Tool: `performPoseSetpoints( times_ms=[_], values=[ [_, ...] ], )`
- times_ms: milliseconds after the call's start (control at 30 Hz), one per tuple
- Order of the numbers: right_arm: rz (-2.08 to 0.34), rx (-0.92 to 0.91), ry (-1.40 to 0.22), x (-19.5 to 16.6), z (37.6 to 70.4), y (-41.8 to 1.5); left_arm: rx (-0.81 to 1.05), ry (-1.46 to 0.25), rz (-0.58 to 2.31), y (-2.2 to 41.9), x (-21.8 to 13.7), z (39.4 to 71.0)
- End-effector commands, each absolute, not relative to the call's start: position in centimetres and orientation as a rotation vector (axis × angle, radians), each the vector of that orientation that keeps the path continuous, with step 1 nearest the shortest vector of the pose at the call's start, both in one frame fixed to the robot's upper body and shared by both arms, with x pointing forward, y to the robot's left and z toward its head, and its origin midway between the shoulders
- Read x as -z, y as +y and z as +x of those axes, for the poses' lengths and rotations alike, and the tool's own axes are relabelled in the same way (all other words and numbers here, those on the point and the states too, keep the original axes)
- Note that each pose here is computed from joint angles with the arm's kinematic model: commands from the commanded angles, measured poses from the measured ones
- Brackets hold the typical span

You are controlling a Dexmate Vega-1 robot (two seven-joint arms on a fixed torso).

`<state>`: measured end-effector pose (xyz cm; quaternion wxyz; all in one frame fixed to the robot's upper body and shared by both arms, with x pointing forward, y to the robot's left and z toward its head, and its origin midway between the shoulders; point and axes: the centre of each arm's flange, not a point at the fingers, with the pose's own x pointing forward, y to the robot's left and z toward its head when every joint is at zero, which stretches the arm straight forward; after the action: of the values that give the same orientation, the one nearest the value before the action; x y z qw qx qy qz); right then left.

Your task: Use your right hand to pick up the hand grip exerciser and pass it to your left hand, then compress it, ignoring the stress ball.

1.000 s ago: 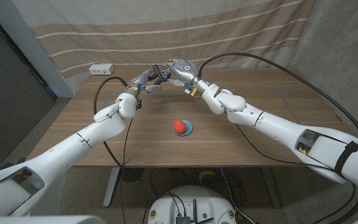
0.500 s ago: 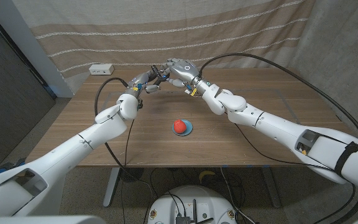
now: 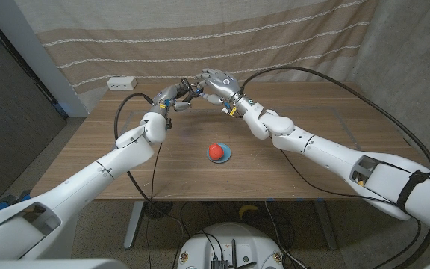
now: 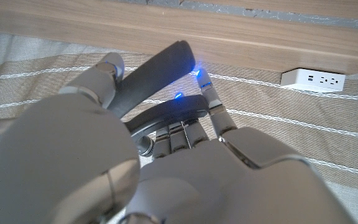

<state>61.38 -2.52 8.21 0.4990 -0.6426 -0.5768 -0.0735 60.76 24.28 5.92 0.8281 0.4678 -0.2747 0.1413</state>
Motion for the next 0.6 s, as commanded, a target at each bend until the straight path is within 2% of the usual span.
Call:
performPoseSetpoints(
  times_ms=[33,600],
  values=[
    [-1.495,0.249,-1.440,-8.4,61.7,-3.1,-0.303,-0.594,0.938,24.6,-6.0,61.1],
    [-1.431,0.222,-1.414,-8.8,62.3,-4.9,-0.332,-0.678,0.795,25.1,-5.7,61.1]
  ],
)
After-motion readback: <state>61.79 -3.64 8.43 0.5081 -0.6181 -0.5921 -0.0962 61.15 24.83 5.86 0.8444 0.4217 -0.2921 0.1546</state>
